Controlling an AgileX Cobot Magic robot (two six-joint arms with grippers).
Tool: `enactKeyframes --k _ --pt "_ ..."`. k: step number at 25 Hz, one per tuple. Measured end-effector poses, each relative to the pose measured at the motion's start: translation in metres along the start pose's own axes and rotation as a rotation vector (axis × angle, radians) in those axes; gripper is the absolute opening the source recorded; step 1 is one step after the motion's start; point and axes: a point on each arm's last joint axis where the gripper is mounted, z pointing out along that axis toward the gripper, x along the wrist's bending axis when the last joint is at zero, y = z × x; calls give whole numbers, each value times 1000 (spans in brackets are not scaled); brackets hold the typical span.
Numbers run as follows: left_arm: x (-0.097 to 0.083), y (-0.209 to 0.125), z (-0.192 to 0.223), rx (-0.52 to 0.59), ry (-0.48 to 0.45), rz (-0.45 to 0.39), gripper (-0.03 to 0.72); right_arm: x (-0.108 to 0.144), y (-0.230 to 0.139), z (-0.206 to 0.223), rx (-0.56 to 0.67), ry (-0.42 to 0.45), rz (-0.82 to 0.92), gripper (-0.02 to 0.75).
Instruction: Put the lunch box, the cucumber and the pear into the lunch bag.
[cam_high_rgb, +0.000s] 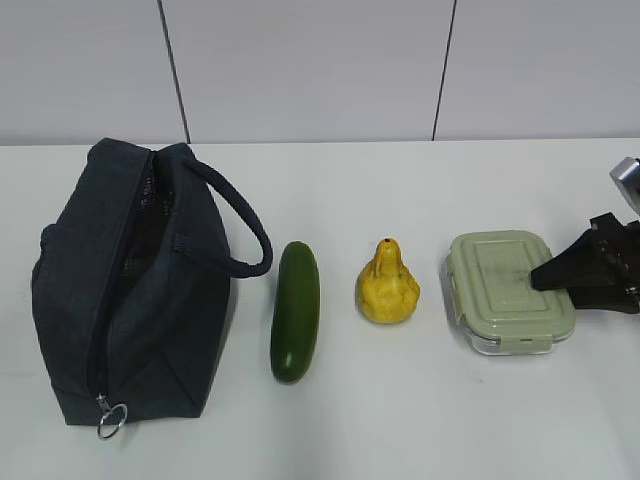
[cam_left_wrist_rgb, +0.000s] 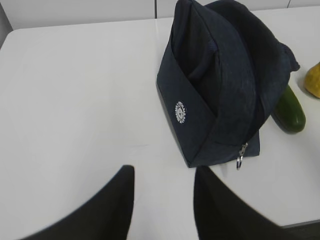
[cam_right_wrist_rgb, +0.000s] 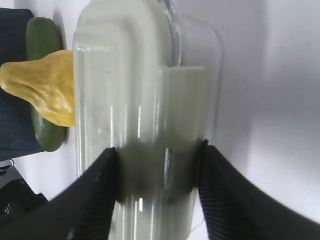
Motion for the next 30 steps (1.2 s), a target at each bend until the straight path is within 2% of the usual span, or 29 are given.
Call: enactKeyframes --k 14,22,27,30 --pt "-1 1 2 11 -10 -6 242 0 0 0 1 -1 0 371" --pt "-5 21 33 183 -88 -74 242 0 0 0 3 -2 -1 390" --pt "-10 52 56 48 -160 -185 242 0 0 0 3 -2 -1 391" --pt "-11 64 75 48 -192 -238 242 0 0 0 3 -2 -1 391"
